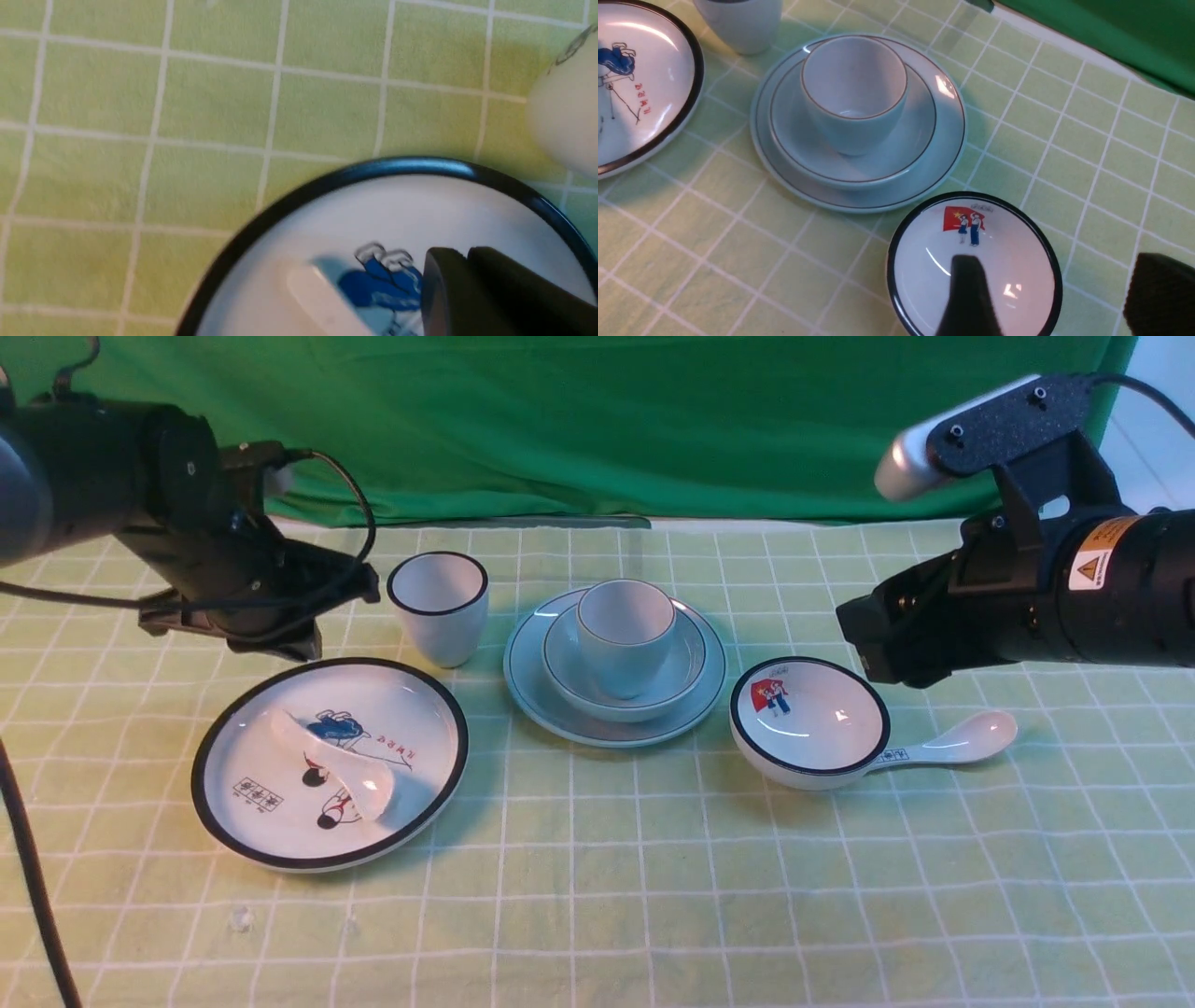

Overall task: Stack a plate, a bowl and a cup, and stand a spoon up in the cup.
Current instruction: Use the left arm to grab a blue soup spoon

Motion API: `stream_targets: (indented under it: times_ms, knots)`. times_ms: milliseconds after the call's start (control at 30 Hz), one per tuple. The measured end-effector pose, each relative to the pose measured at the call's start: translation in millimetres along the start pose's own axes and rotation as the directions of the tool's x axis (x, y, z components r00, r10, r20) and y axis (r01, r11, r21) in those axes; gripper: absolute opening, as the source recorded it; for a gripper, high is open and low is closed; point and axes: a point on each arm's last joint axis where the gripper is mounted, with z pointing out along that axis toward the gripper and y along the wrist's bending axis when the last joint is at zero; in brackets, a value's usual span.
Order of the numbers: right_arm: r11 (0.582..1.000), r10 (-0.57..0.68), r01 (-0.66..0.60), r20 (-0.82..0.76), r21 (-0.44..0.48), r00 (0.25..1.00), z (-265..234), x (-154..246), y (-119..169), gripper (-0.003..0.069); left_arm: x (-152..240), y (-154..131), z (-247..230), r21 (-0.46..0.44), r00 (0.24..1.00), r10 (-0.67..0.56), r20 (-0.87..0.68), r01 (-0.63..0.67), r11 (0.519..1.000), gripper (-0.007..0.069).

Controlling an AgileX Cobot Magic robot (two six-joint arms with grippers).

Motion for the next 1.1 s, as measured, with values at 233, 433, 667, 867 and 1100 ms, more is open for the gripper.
stream_targets:
  times_ms: [233,433,667,867,1100]
  knots:
    - [1.000,0.001,-0.001,0.000,0.000,1.000,0.0,0.0,0.0,0.0475,13.3,-7.1,-0.7,-0.005,0.989,-0.082,-0.125,0.082,0.997,0.0255]
    - [1.000,0.002,-0.002,0.000,0.000,1.000,0.0,0.0,0.0,0.0475,19.3,-4.3,13.4,-0.030,0.980,-0.128,-0.149,0.125,0.992,0.0521]
    - [1.000,0.005,-0.005,0.000,-0.002,1.000,0.0,0.0,0.2,0.0475,28.9,0.5,44.2,-0.078,0.966,-0.124,-0.228,0.109,0.991,0.0531]
    - [1.000,0.007,-0.007,0.002,-0.003,1.000,0.0,-0.1,0.2,0.0475,29.9,4.4,48.9,-0.107,0.970,-0.078,-0.232,0.054,0.993,0.0368]
    - [1.000,0.008,-0.008,-0.004,-0.004,1.000,1.8,0.4,0.2,0.0475,27.1,3.1,50.2,-0.074,0.978,0.005,-0.209,-0.021,0.997,0.0090]
